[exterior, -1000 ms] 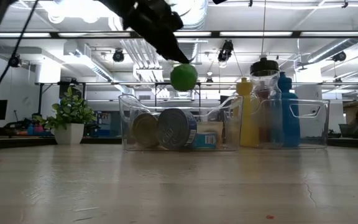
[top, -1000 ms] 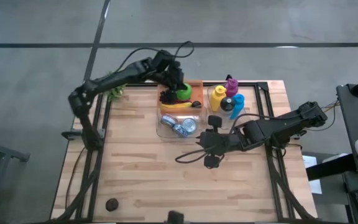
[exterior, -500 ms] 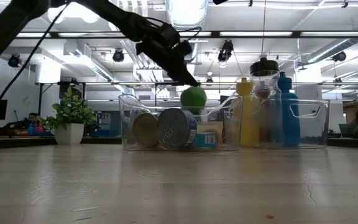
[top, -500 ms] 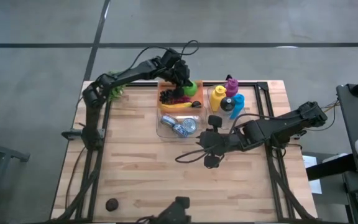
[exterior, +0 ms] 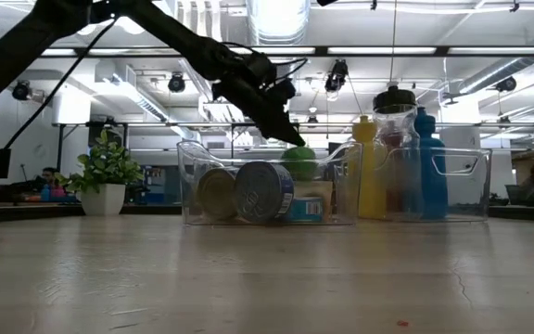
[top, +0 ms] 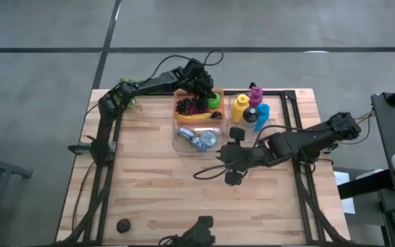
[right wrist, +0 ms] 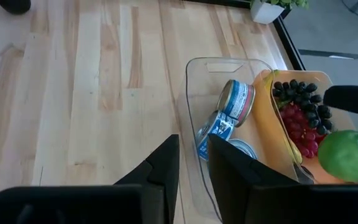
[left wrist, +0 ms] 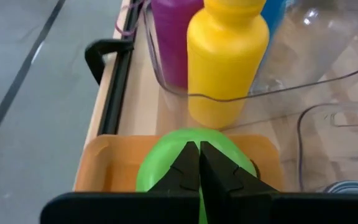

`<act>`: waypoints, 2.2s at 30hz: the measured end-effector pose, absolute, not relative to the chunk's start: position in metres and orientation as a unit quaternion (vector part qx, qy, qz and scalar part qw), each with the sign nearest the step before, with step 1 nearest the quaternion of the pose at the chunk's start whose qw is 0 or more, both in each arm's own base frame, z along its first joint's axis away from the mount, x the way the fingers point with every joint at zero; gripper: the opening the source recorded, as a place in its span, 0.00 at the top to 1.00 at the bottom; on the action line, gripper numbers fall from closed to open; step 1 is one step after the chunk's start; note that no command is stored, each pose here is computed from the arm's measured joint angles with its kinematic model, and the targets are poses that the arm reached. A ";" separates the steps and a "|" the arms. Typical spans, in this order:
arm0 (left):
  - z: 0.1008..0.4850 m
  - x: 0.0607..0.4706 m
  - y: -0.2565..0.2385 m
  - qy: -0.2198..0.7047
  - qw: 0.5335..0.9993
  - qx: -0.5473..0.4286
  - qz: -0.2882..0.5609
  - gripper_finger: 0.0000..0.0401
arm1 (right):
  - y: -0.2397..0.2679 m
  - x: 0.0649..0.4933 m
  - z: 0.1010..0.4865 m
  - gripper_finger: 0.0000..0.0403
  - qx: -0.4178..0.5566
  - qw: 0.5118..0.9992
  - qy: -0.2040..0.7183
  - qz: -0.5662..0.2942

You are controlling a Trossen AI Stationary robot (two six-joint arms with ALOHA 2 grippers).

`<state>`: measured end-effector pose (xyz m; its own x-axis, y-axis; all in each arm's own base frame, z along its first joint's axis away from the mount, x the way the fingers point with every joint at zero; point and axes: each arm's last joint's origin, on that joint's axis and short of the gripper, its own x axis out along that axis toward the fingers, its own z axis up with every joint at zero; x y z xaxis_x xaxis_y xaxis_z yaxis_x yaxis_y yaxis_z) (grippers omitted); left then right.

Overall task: Pick & Place Food Item
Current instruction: Put the green apple into the orange bin, then put the plum into the orange bin

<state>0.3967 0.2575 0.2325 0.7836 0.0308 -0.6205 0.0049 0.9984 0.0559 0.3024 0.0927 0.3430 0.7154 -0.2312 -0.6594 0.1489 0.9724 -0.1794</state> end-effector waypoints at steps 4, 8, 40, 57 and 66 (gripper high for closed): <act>0.228 0.399 0.259 0.324 0.946 0.028 0.009 1.00 | 0.093 0.302 0.343 0.83 -0.057 0.924 0.363 -0.103; 0.224 0.404 0.262 0.313 0.949 0.023 0.016 1.00 | 0.093 0.302 0.343 0.83 -0.057 0.924 0.363 -0.103; 0.225 0.410 0.251 0.315 0.949 0.017 0.017 0.69 | 0.093 0.302 0.343 0.83 -0.055 0.925 0.363 -0.102; 0.360 0.327 0.160 0.400 0.913 0.044 0.068 0.92 | 0.092 0.301 0.344 0.79 -0.055 0.924 0.363 -0.103; 0.378 0.279 0.060 0.473 0.872 0.060 0.105 0.99 | 0.092 0.301 0.344 0.83 -0.055 0.924 0.363 -0.102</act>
